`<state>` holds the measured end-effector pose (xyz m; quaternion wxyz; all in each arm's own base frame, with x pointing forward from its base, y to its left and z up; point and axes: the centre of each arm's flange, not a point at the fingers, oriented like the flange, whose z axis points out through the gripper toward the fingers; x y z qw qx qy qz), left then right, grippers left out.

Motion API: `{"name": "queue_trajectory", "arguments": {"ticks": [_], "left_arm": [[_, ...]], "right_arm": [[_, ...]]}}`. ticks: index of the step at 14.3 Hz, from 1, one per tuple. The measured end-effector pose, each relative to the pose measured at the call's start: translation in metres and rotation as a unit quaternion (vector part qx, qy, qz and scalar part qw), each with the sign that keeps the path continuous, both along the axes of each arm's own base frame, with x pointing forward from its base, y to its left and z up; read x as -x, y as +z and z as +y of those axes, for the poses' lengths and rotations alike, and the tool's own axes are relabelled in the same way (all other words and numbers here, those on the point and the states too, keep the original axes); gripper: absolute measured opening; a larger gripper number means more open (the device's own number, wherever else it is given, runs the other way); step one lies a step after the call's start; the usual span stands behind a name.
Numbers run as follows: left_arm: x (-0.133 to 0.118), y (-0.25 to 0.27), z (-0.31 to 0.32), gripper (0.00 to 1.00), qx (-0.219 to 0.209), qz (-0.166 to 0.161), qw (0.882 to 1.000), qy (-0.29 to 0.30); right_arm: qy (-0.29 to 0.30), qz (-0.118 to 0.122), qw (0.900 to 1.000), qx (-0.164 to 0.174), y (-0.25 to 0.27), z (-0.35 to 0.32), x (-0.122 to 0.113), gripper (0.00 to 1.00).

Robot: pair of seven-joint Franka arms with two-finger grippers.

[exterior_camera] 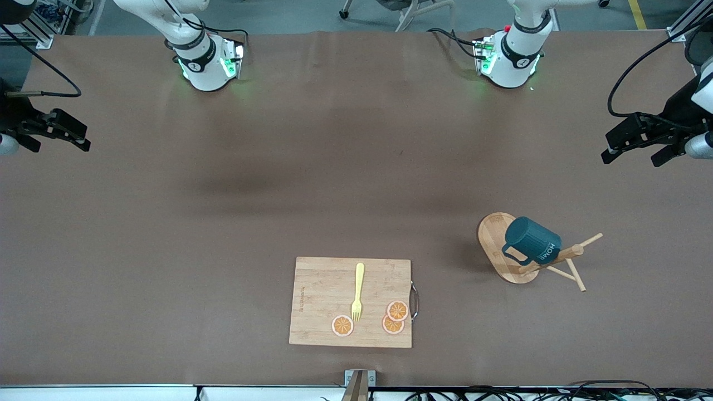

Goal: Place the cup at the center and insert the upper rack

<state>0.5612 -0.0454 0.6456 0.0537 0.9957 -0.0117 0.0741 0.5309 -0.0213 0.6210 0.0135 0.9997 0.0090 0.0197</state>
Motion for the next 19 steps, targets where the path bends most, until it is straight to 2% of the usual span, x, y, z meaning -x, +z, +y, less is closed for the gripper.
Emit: {"name": "queue_trajectory", "arguments": {"ticks": [5, 12, 15, 19], "left_arm": [[0.0, 0.0, -0.004, 1.0, 0.0, 0.0, 1.0, -0.003], [0.0, -0.001, -0.004, 1.0, -0.007, 0.001, 1.0, -0.004], [0.004, -0.005, -0.002, 1.0, -0.038, 0.018, 0.999, -0.019], [0.017, -0.005, 0.0, 1.0, -0.048, 0.054, 0.997, -0.029]], "right_arm": [[0.006, -0.015, 1.0, 0.001, 0.014, 0.006, 0.009, 1.0], [0.004, -0.008, 1.0, 0.0, 0.008, 0.005, 0.018, 1.0], [0.004, -0.004, 1.0, 0.0, 0.004, 0.005, 0.019, 1.0], [0.004, -0.003, 1.0, 0.0, 0.003, 0.005, 0.023, 1.0]]}}
